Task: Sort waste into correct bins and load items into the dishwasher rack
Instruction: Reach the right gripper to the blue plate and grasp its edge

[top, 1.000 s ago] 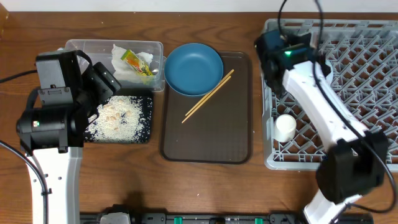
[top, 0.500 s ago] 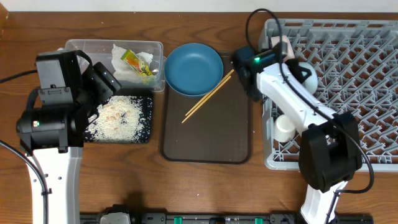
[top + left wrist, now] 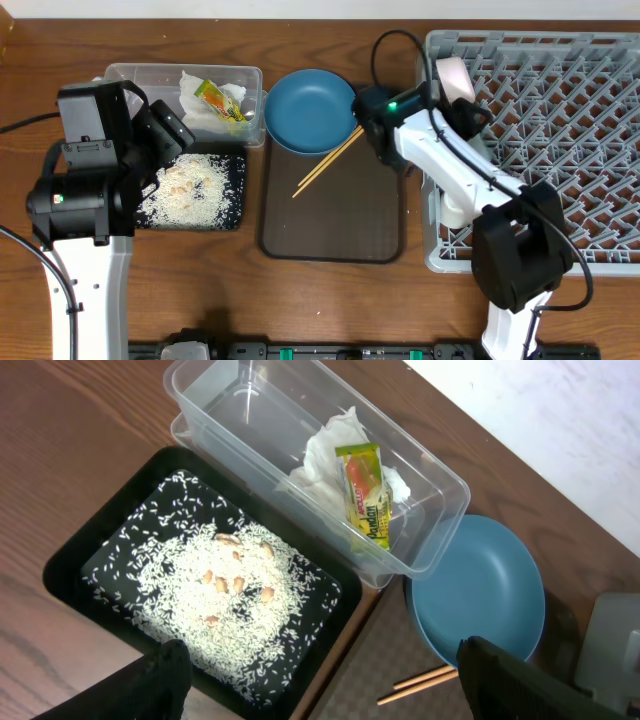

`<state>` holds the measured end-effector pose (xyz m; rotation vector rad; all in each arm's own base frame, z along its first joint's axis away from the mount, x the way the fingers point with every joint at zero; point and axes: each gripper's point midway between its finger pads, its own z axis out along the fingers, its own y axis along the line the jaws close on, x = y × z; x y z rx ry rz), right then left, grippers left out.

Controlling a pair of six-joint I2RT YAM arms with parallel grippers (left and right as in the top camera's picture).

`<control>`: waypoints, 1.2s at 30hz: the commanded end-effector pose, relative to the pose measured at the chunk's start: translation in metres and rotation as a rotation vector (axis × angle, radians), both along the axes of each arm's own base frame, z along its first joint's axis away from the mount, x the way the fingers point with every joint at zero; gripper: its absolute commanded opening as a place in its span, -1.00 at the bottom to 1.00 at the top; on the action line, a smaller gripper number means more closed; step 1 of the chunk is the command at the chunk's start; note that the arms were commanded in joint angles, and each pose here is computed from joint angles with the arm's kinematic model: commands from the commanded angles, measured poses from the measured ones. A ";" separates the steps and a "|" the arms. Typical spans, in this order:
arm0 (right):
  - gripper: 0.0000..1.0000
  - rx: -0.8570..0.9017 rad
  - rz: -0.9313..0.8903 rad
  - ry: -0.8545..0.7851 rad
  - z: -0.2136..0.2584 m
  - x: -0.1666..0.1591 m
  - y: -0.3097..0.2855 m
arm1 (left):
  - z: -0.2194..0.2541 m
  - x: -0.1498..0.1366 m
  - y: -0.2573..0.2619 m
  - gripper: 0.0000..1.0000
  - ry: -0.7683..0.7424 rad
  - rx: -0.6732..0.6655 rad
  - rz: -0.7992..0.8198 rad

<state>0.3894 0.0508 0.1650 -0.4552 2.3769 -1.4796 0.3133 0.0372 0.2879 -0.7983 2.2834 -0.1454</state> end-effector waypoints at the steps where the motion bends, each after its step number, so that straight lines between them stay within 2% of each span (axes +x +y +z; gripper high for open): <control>1: 0.76 0.029 0.019 -0.073 0.016 0.005 0.014 | 0.007 0.001 0.004 0.75 -0.014 0.010 0.014; 4: 0.83 0.087 0.020 -0.145 0.039 0.012 0.021 | 0.007 0.001 0.004 0.75 -0.014 0.010 0.014; 7: 0.81 0.192 0.019 -0.208 0.061 0.022 0.027 | 0.007 0.001 0.004 0.75 -0.014 0.010 0.014; 12: 0.61 0.470 0.023 -0.283 0.076 0.043 0.044 | 0.007 0.001 0.004 0.75 -0.014 0.010 0.014; 14: 0.61 0.661 0.047 -0.264 0.068 0.054 0.065 | 0.007 0.001 0.004 0.75 -0.014 0.010 0.014; 16: 0.71 0.909 0.104 -0.191 0.055 0.060 0.104 | 0.007 0.001 0.004 0.75 -0.014 0.010 0.014; 18: 0.73 1.137 0.165 -0.098 0.046 0.057 0.146 | 0.007 0.001 0.004 0.75 -0.014 0.010 0.014; 19: 0.69 1.256 0.212 -0.037 0.043 0.053 0.170 | 0.007 0.001 0.004 0.75 -0.014 0.010 0.014; 20: 0.51 1.304 0.237 -0.021 0.040 0.053 0.181 | 0.007 0.001 0.004 0.75 -0.014 0.010 0.014; 21: 0.32 1.334 0.260 -0.025 0.037 0.055 0.189 | 0.007 0.001 0.004 0.75 -0.014 0.010 0.014; 22: 0.27 1.346 0.245 -0.058 0.032 0.060 0.192 | 0.007 0.001 0.004 0.75 -0.014 0.010 0.014; 26: 0.22 1.363 0.103 -0.194 0.002 0.070 0.186 | 0.007 0.001 0.004 0.75 -0.014 0.010 0.014; 36: 0.15 1.377 -0.030 -0.190 -0.067 0.056 0.177 | 0.007 0.001 0.004 0.75 -0.014 0.010 0.014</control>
